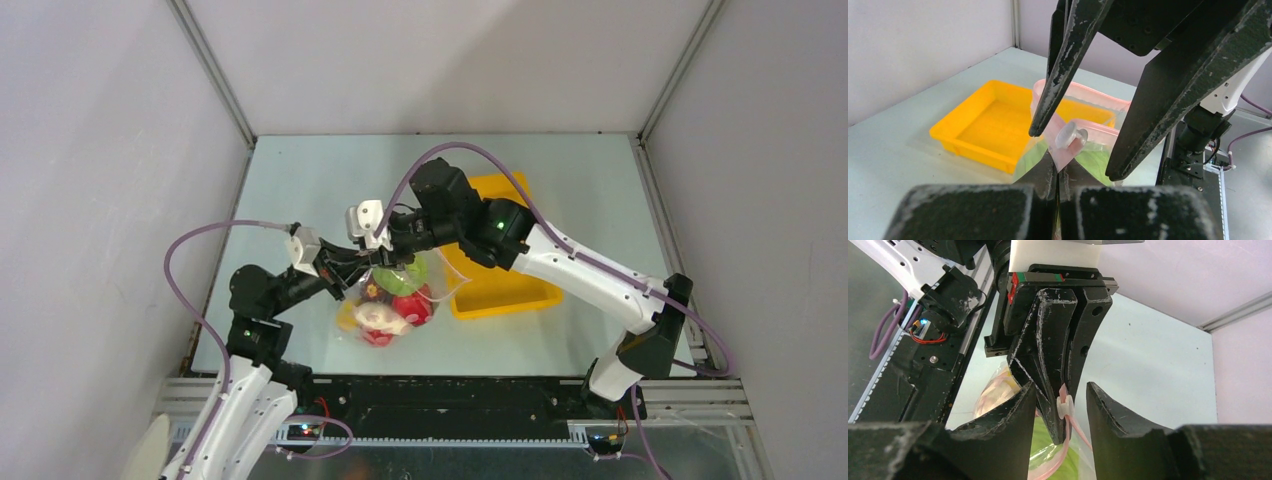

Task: Place the food in the zip-top bag and seal the zipper

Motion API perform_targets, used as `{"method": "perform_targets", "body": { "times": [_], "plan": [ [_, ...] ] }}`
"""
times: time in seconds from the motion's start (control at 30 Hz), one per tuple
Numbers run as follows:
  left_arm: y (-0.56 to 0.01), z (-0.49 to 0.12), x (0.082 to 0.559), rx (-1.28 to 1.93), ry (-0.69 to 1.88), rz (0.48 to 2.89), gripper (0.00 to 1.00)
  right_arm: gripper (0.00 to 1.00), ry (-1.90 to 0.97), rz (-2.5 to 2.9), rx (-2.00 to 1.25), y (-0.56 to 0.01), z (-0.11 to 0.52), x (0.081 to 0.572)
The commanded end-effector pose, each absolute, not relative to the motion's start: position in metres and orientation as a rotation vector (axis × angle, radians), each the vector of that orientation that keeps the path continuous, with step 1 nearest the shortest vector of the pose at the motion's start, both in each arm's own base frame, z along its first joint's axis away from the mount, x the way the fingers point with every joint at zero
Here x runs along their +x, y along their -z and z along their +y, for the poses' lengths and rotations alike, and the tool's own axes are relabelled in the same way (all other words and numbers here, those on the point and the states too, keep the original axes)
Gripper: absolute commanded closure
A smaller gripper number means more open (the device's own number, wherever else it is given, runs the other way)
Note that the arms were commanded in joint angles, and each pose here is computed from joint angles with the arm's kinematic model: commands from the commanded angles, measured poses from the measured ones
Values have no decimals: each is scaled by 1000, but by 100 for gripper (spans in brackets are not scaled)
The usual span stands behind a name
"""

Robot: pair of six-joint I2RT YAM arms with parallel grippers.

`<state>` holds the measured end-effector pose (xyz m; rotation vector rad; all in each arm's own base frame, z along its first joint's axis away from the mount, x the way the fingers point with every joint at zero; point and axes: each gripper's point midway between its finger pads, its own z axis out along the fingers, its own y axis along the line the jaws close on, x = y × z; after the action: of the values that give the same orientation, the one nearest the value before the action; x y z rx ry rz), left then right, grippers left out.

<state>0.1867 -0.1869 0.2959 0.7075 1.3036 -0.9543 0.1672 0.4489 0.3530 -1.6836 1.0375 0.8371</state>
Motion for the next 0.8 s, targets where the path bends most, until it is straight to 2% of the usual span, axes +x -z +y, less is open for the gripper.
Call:
{"method": "perform_targets", "body": {
  "times": [0.0, 0.37, 0.47, 0.7, 0.77],
  "plan": [
    [-319, -184, 186, 707, 908, 1216, 100, 55, -767, 1025, -1643, -371, 448, 173],
    [-320, -185, 181, 737, 900, 1192, 100, 68, -746, 1104, -1650, -356, 446, 178],
    [-320, -184, 180, 736, 893, 1184, 100, 77, -743, 1119, -1648, -354, 444, 179],
    [-319, -186, 178, 761, 899, 1178, 100, 77, -760, 1099, -1656, -353, 445, 175],
    [-318, -187, 179, 764, 900, 1181, 100, 82, -766, 1098, -1661, -352, 446, 174]
  ]
}}
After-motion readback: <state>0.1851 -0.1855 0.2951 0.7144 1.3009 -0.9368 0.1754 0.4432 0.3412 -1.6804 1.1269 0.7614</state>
